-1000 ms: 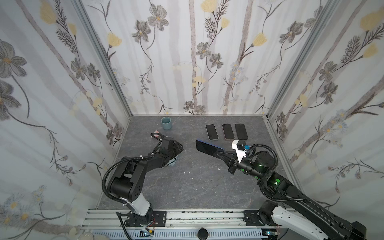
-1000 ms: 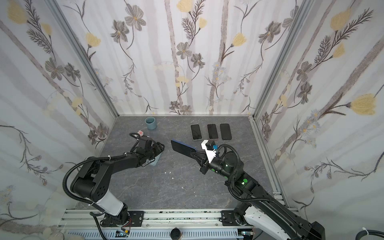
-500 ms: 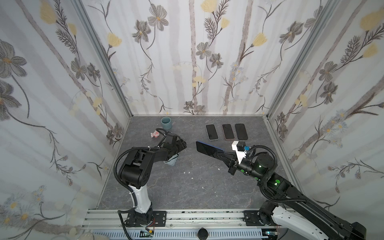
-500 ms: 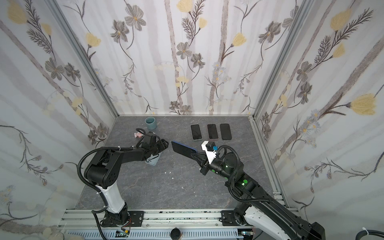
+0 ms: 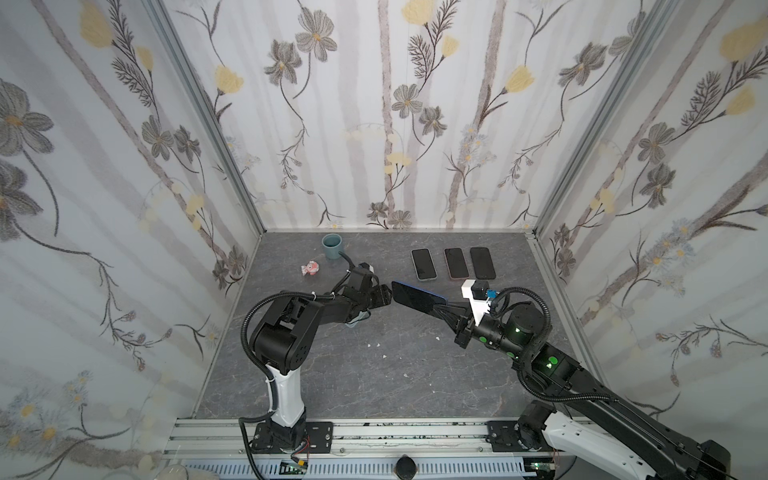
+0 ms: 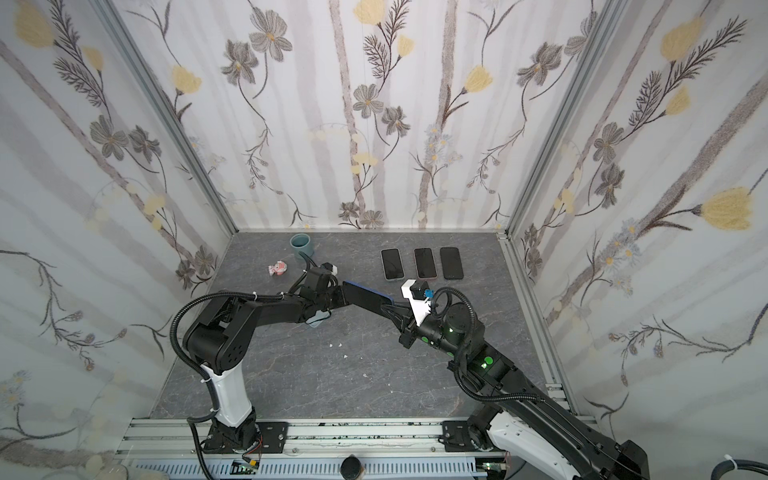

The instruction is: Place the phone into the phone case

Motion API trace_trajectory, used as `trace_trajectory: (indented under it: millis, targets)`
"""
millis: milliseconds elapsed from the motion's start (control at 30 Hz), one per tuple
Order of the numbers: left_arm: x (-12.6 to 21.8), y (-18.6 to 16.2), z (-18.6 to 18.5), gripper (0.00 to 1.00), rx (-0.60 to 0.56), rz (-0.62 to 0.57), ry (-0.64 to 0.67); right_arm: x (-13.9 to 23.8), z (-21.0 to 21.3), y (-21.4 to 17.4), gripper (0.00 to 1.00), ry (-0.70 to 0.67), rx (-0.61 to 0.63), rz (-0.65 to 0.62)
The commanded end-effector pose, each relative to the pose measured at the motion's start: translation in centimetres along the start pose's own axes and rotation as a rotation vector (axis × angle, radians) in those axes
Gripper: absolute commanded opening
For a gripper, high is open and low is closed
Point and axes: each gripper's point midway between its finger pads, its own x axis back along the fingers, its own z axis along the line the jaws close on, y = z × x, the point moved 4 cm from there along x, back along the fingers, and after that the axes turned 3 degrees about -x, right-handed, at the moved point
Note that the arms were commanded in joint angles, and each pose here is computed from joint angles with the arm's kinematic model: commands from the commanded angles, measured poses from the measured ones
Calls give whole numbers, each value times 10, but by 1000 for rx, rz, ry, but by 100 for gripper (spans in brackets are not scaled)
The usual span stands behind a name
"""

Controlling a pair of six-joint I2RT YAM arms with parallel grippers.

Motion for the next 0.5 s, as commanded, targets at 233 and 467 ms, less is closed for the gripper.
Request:
trace_trajectory:
  millis: [233, 467]
  targets:
    - [0, -94, -59, 67, -198, 296, -156, 10, 2, 21, 0, -22, 7, -94]
    - [10, -119, -90, 66, -339, 395, -216, 14, -5, 25, 0, -82, -17, -127]
